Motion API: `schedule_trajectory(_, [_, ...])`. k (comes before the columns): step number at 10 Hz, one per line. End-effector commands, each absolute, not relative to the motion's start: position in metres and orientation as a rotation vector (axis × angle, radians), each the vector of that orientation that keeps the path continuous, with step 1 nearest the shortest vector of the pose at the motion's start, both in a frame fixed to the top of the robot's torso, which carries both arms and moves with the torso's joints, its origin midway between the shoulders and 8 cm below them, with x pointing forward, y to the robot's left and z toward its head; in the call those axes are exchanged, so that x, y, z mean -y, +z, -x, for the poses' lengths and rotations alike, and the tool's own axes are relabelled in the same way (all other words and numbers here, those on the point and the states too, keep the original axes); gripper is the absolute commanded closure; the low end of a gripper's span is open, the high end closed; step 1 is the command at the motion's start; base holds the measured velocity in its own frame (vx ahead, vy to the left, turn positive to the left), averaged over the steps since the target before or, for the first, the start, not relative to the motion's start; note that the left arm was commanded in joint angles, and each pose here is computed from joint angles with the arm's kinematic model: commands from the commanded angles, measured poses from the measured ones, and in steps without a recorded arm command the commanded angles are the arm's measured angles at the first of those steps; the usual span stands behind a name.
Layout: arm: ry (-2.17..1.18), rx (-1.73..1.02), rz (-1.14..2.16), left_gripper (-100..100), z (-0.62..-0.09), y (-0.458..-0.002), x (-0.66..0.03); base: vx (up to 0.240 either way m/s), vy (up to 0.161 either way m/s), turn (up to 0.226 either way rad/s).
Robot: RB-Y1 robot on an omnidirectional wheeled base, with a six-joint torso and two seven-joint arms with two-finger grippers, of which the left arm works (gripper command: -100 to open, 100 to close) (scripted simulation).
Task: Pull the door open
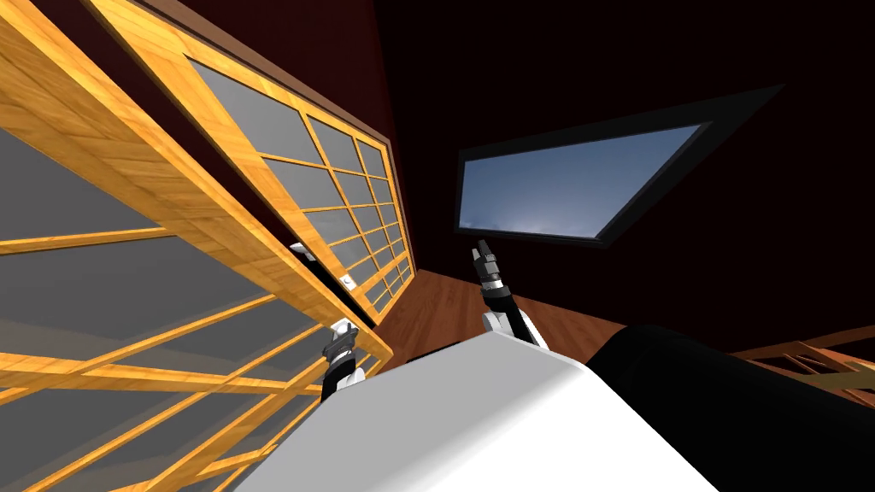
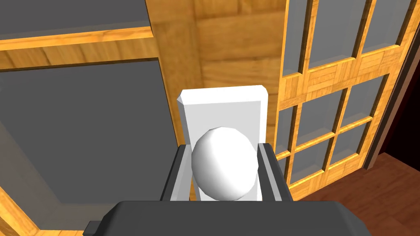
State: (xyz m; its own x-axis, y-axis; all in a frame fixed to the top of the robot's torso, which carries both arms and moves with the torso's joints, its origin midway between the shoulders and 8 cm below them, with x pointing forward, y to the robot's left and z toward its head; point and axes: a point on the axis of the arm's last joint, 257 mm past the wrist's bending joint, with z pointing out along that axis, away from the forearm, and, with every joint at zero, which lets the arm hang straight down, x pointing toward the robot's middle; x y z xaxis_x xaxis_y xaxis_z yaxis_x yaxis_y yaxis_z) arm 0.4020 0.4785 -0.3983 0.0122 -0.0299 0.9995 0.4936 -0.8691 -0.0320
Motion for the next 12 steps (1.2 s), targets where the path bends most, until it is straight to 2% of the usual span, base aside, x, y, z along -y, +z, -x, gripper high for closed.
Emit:
schedule_trajectory(1, [-1.928, 0.463, 1.941, 100, -0.404, -0.400, -0.472, -0.196, -0.016, -0.081])
schedule_trajectory(10, [-2.023, 0.370, 2.023, 100, -0.417, -0.398, -0.444, -0.192, 0.013, -0.079])
schedule_trajectory(12, [-2.024, 0.356, 2.038, 100, -0.416, -0.400, -0.441, -0.103, 0.003, -0.054])
